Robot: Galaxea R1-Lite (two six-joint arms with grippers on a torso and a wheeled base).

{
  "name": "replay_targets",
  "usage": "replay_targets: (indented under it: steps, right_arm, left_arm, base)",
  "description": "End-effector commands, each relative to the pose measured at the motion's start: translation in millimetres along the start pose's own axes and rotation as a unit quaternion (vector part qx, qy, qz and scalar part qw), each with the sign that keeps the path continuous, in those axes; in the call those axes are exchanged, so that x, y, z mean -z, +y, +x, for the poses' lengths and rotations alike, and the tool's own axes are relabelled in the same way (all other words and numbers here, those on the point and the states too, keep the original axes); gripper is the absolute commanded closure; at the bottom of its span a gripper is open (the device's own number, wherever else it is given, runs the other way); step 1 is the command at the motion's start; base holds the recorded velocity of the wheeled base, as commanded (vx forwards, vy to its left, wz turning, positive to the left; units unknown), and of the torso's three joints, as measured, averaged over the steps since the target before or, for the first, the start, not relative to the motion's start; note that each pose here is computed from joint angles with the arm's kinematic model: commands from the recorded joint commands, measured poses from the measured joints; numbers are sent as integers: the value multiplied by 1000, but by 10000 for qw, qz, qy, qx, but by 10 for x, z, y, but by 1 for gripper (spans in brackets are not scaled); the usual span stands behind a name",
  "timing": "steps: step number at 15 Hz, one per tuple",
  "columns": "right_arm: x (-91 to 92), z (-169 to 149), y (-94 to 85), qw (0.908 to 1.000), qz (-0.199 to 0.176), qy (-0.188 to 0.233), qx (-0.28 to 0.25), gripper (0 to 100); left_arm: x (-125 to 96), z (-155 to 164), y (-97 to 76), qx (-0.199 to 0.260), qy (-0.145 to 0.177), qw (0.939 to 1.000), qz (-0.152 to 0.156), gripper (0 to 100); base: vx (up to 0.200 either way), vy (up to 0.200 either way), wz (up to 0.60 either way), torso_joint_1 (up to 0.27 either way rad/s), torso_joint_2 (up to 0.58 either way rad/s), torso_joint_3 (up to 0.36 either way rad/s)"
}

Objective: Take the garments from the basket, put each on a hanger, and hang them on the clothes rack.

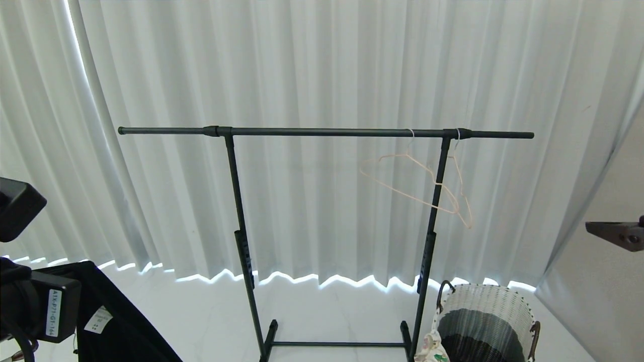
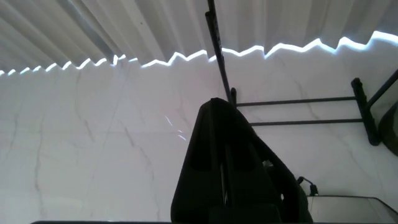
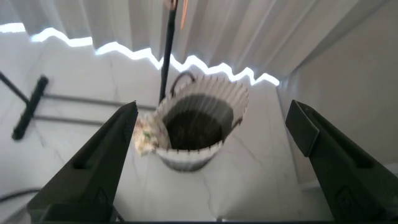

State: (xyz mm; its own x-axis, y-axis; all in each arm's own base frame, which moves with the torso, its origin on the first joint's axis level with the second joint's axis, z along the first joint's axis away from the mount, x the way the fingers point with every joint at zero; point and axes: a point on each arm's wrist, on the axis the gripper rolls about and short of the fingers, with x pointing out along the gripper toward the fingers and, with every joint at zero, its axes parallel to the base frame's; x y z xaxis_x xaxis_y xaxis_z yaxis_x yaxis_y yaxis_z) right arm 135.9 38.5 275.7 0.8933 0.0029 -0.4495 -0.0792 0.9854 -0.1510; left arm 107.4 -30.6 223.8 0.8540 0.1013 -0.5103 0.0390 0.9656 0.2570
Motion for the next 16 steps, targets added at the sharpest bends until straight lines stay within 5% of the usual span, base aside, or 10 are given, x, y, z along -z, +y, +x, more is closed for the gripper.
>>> replay_targets:
  steps: [1,9,16]
  right_arm:
    - [-11,54,16,10000,-3,-11,-1,0]
    - [-45,146,14,10000,29,-57,75,0]
    - [-190,347,84,9983,115,-537,-214,0]
  left_arm:
    - [-14,10,-5,-11,-13,10000,-4,100]
    - [-17,-8,-26,84,-170,9998,99,100]
    - [-15,-11,-15,100,-175,9998,32,100]
  base:
    - [0,0,0,271,-559,-290]
    - [0,-150,0,67,-131,-71]
    - [0,0,0,0,0,0]
